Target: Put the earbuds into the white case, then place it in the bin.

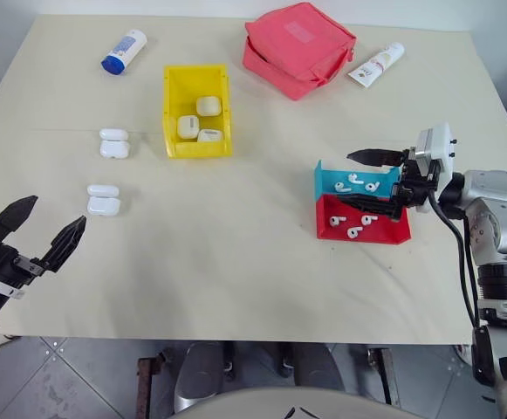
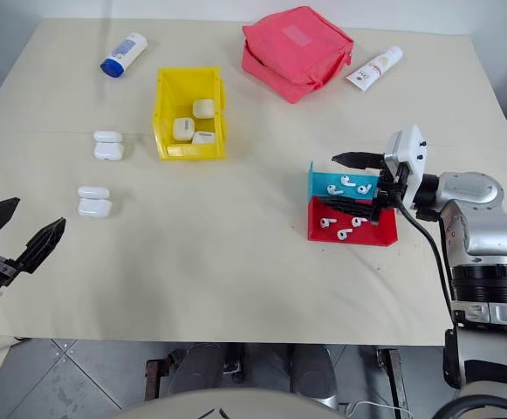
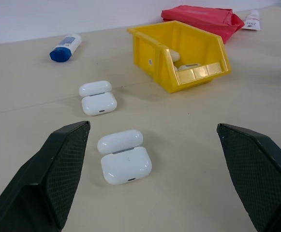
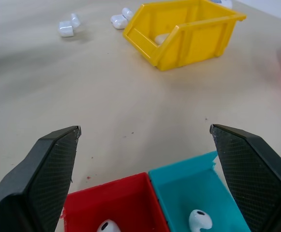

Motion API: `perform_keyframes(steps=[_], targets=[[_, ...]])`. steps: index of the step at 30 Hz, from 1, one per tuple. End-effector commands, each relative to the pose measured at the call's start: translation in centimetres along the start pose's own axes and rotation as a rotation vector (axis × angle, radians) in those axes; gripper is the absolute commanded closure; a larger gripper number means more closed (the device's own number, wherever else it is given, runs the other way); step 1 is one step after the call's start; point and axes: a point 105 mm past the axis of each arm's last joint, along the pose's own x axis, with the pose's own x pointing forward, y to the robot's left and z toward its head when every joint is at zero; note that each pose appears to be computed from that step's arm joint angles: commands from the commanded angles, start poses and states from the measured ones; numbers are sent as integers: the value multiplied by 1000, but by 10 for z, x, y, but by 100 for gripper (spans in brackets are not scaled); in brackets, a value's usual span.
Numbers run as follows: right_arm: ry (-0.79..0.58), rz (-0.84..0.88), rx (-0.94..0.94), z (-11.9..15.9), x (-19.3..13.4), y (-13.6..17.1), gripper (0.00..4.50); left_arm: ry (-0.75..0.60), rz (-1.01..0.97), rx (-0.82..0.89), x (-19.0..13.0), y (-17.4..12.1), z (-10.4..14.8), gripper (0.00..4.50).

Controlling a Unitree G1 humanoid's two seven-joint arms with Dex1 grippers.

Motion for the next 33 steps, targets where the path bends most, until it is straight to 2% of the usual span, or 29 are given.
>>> perform_keyframes(steps=[1, 6, 13, 17, 20, 25, 28, 31, 33], targets=[[-24, 7, -42, 12, 4, -1, 0, -34, -5, 60, 2, -1, 15, 3], [-51, 40, -57, 20, 14, 0, 0, -22, 30, 52, 2, 0, 19, 3], [-68, 67, -74, 28, 20, -1, 0, 91, 57, 7, -41, -4, 19, 3], [-70, 89, -68, 26, 25, -1, 0, 169, 66, 2, -70, -6, 11, 3], [-72, 108, -68, 27, 30, -2, 0, 190, 75, 4, -79, -9, 10, 3], [-67, 142, -73, 29, 37, -4, 0, 236, 102, 28, -64, -9, 9, 3], [-65, 157, -77, 30, 39, -4, 0, 277, 221, -25, -47, 2, 6, 3], [-65, 166, -80, 31, 40, -3, 0, 453, 321, -101, -32, 8, -11, 3], [-60, 180, -79, 31, 40, -1, 0, 512, 357, -139, -18, 7, -16, 3]])
